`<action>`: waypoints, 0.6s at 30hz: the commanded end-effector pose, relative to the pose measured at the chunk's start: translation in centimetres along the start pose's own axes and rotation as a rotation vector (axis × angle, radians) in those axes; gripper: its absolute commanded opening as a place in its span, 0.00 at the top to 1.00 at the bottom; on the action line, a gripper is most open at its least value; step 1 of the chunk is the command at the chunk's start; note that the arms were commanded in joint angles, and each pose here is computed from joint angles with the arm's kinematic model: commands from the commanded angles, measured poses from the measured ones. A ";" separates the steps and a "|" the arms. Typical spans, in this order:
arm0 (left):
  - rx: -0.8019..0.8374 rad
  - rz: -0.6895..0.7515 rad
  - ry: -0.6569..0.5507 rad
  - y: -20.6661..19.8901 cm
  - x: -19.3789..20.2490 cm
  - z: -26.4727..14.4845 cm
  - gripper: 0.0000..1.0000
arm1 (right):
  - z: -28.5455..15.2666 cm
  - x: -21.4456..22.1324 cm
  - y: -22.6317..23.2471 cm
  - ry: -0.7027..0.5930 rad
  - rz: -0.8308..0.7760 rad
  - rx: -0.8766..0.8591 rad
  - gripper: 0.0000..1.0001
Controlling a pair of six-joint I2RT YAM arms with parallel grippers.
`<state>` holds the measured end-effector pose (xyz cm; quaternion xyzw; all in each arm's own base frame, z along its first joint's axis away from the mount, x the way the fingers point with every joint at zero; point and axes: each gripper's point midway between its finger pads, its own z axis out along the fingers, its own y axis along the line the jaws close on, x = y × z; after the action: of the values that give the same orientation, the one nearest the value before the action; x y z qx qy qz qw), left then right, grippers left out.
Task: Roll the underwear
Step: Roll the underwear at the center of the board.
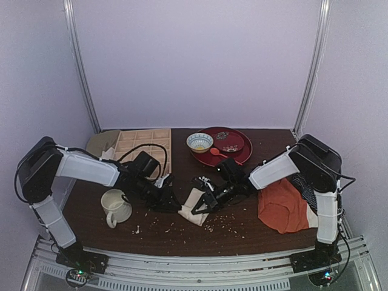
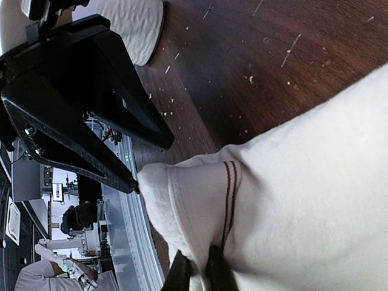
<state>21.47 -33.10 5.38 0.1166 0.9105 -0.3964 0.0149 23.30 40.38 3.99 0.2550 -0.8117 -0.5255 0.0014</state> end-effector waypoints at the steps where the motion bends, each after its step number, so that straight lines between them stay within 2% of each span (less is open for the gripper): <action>1: 0.037 0.046 -0.026 -0.7 -0.9 0.3 0.55 | -0.1 1.6 -3.8 -0.020 0.128 0.106 1.00; 9: 0.026 0.052 -0.023 -0.7 -1.3 0.4 0.55 | 0.1 1.8 -4.3 -0.054 0.176 0.093 1.00; 18: 0.024 0.080 -0.061 -1.1 -1.7 -0.4 0.55 | -0.2 1.7 -4.2 -0.053 0.158 0.124 1.00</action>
<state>21.72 -33.30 5.01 0.1236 0.9094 -0.3966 0.0198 23.39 40.13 3.63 0.2124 -0.8118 -0.5439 -0.0025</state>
